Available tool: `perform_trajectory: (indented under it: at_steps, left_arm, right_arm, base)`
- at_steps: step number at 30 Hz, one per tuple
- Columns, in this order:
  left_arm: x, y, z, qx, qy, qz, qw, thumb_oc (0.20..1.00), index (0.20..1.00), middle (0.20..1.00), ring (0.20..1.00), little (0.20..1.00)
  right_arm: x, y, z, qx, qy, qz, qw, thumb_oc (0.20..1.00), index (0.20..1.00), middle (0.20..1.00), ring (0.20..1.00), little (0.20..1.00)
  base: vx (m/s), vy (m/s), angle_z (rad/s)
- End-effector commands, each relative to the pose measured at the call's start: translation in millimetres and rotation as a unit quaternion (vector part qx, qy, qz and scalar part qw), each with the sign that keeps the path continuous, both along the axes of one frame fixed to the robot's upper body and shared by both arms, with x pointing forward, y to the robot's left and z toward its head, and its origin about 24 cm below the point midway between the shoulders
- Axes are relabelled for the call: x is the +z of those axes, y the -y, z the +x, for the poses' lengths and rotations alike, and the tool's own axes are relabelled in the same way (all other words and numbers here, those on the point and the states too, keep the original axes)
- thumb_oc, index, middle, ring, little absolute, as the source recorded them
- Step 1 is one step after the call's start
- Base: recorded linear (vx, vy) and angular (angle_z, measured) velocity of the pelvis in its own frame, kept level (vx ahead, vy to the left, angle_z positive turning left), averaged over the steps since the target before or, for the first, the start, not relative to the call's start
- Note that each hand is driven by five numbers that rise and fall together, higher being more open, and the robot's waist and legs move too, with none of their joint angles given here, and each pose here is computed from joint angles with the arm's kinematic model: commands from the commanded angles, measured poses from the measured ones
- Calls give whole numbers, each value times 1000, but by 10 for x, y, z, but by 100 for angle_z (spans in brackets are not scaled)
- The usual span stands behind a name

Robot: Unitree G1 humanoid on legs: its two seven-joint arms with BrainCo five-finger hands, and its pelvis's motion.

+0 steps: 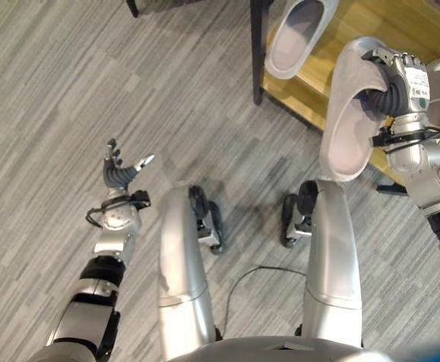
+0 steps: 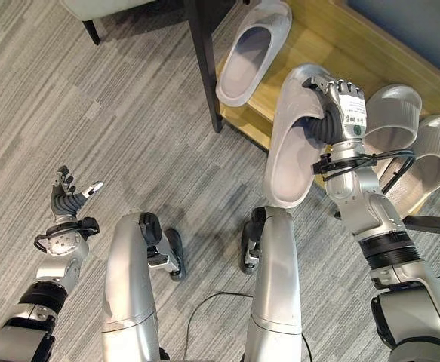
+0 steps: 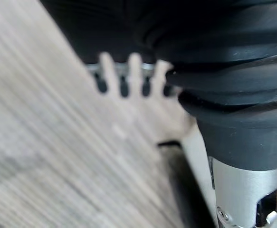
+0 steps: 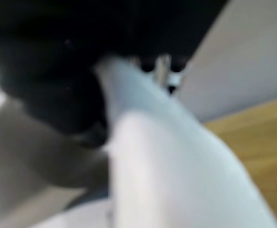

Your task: Arrange the slippers neatly on the shoe rack.

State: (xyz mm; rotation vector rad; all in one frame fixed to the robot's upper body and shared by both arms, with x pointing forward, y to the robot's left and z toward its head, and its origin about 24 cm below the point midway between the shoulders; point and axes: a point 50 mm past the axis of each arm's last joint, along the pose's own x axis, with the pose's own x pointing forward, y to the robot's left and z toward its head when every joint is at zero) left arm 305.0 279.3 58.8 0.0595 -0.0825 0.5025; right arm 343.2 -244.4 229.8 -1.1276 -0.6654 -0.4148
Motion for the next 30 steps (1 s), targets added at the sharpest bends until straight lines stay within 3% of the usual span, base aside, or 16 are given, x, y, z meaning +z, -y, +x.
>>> perform_trajectory:
  at_steps: [1,16,30]
  left_arm:
    - [291,-190,15,13,54,28,998,1000,1000,1000,1000,1000]
    - [332,-341,-33,-18,36,47,998,1000,1000,1000,1000,1000]
    - [207,-318,-121,-39,6,79,996,1000,1000,1000,1000,1000]
  right_arm:
    - [425,-15,28,11,67,43,997,200,200,200,200,200]
    - [1056,107,414,-42,-5,56,998,200,200,200,200,200]
    - [1228,376,421,-121,-12,87,989,200,200,200,200,200]
  base:
    - [0,0,0]
    - [3,0,1]
    - [1,-2,1]
